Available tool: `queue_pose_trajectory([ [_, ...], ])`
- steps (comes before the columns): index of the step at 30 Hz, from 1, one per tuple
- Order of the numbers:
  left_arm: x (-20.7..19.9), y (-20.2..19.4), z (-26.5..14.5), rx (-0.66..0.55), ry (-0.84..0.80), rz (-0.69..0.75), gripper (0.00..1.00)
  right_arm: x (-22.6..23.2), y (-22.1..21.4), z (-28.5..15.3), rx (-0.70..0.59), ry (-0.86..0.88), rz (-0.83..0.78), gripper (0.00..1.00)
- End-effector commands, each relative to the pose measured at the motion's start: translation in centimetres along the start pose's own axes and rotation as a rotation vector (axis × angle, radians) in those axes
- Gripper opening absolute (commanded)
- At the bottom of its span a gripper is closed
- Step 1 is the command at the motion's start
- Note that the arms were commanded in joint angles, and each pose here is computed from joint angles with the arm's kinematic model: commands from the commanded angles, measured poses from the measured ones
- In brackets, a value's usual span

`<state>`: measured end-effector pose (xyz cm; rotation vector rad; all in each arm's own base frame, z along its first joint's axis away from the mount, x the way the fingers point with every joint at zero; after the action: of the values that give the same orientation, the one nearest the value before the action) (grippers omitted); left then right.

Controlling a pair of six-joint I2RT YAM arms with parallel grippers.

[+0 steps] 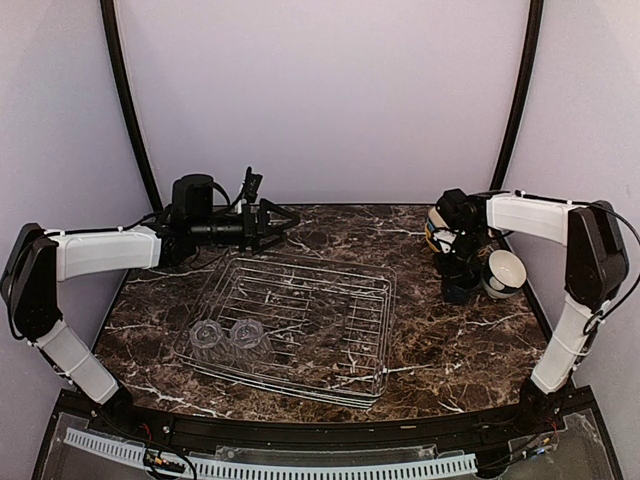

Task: Unload the mixed dishes from the dish rack
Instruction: Place the cup at the center of the board, then grab the cup from the dish rack.

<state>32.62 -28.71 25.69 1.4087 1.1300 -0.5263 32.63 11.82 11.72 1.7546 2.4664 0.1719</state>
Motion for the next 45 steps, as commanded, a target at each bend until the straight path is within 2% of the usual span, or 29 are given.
queue_pose_trajectory([
  [1, -0.5, 0.5, -0.2, 0.003, -0.012, 0.001, 0.99, -1.2, 1.9, -0.8, -0.069, 0.002, 0.011, 0.00],
  [7, -0.6, 0.5, -0.1, 0.005, -0.012, 0.002, 0.99, -1.8, 2.3, -0.4, -0.065, 0.015, 0.019, 0.02],
  [15, -0.4, 0.4, 0.0, 0.012, -0.010, -0.008, 0.99, -2.1, 2.4, -1.2, -0.060, 0.005, 0.036, 0.28],
  [21, -0.3, 0.4, 0.1, 0.017, -0.008, -0.012, 0.99, -1.9, 2.2, -4.0, -0.119, 0.023, 0.048, 0.46],
  [26, 0.2, 0.1, 0.4, 0.042, 0.008, -0.021, 0.99, -1.4, 1.9, -6.2, -0.210, 0.054, 0.057, 0.54],
  [30, 0.4, 0.1, 0.6, 0.063, 0.025, -0.001, 0.99, -0.9, 2.1, -7.0, -0.291, 0.086, 0.075, 0.56],
  [33, 1.1, -0.4, 0.7, 0.097, 0.086, 0.005, 0.99, -1.0, 2.0, -7.6, -0.333, 0.077, 0.083, 0.62],
  [36, 0.8, -0.3, 1.0, 0.120, 0.194, 0.105, 0.99, -1.2, 2.0, -8.9, -0.392, 0.062, 0.085, 0.70],
  [37, 1.2, -1.7, 1.1, 0.176, 0.243, 0.115, 0.99, -1.3, 2.1, -9.4, -0.419, 0.056, 0.082, 0.72],
  [39, 0.9, -2.8, 1.1, 0.211, 0.296, 0.137, 0.99, -1.5, 2.0, -10.3, -0.461, 0.046, 0.076, 0.79],
  [45, 1.1, -6.6, -0.9, 0.268, 0.467, 0.163, 0.99, -1.8, 1.5, -11.8, -0.559, 0.013, 0.059, 0.97],
])
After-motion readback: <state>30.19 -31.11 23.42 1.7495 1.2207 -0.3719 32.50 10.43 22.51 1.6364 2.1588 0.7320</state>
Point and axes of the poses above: each gripper's point midway between its finger pads, its own z axis out along the fingers, its own x axis along the line the jaws close on, y = z × x, the point moved 4 cm from there along -z, back along the fingers, and after that the axes turned 5 degrees about -z, right-handed, at the moved point
